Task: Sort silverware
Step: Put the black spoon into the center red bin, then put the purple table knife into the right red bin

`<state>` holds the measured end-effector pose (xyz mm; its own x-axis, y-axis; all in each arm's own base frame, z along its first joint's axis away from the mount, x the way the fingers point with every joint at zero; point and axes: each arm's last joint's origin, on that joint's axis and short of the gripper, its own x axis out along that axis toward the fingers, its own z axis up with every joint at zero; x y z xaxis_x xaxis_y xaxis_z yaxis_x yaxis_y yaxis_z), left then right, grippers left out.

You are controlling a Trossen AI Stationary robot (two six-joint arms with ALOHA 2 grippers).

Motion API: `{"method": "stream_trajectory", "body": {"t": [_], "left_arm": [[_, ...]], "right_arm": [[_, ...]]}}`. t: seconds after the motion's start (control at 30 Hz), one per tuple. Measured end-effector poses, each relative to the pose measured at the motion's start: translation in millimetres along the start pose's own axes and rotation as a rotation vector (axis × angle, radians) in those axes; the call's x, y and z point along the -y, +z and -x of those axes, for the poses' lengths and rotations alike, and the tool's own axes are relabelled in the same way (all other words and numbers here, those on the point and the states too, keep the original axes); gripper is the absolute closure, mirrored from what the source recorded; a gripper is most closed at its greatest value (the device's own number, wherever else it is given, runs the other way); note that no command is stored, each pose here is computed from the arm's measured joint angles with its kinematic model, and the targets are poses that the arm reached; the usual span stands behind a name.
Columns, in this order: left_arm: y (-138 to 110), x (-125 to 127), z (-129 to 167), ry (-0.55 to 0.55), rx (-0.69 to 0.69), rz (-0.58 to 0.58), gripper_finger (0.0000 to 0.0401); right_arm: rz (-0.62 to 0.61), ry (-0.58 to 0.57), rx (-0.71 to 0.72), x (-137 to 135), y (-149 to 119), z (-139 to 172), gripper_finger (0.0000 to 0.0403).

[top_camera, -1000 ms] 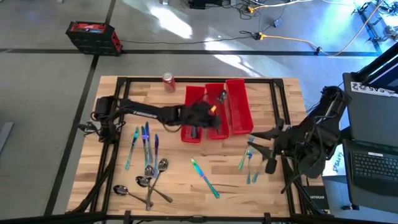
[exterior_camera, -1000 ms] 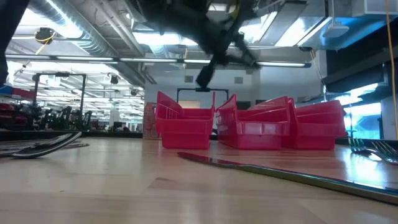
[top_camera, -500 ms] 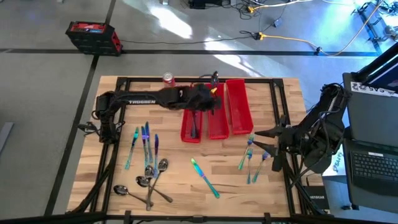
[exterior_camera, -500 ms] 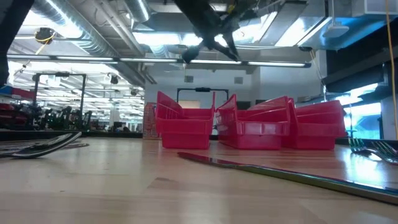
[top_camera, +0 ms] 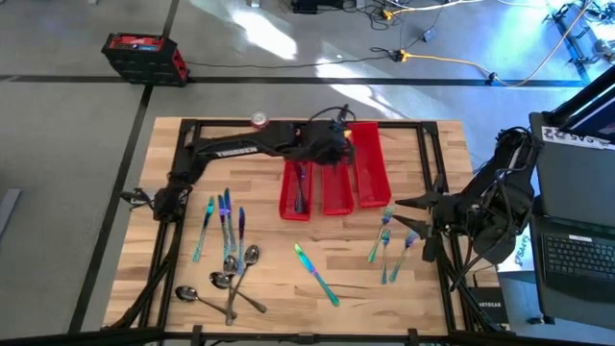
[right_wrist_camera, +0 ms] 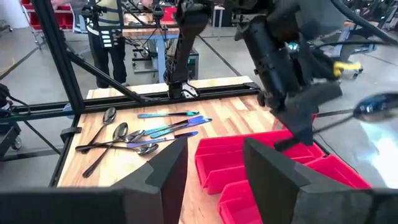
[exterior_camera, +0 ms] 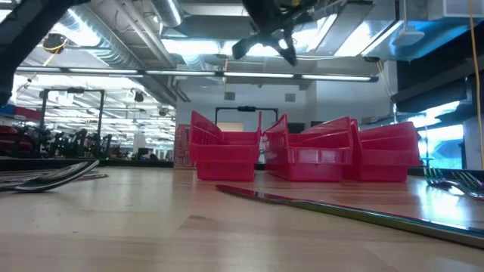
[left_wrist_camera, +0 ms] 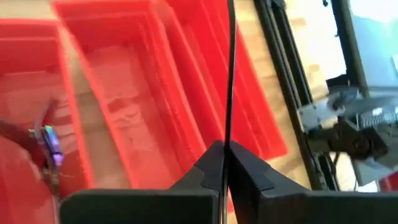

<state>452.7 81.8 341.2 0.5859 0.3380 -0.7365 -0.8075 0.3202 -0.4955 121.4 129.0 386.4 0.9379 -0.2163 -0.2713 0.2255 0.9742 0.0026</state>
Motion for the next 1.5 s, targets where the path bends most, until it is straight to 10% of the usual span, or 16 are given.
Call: {"method": "stream_trajectory", "body": {"t": [0.63,1.5], "left_arm": [[-47,-3,-89,0.112,-0.23,0.017,0.0401],[-51,5,-88,0.09,-0.162,0.18,0.0388]], "right_arm": [[-0.018,0.028,-0.021,-1,-1,0,0.0262],[0.024,0.023,-0.097,4,-10,0,0.0262]]}}
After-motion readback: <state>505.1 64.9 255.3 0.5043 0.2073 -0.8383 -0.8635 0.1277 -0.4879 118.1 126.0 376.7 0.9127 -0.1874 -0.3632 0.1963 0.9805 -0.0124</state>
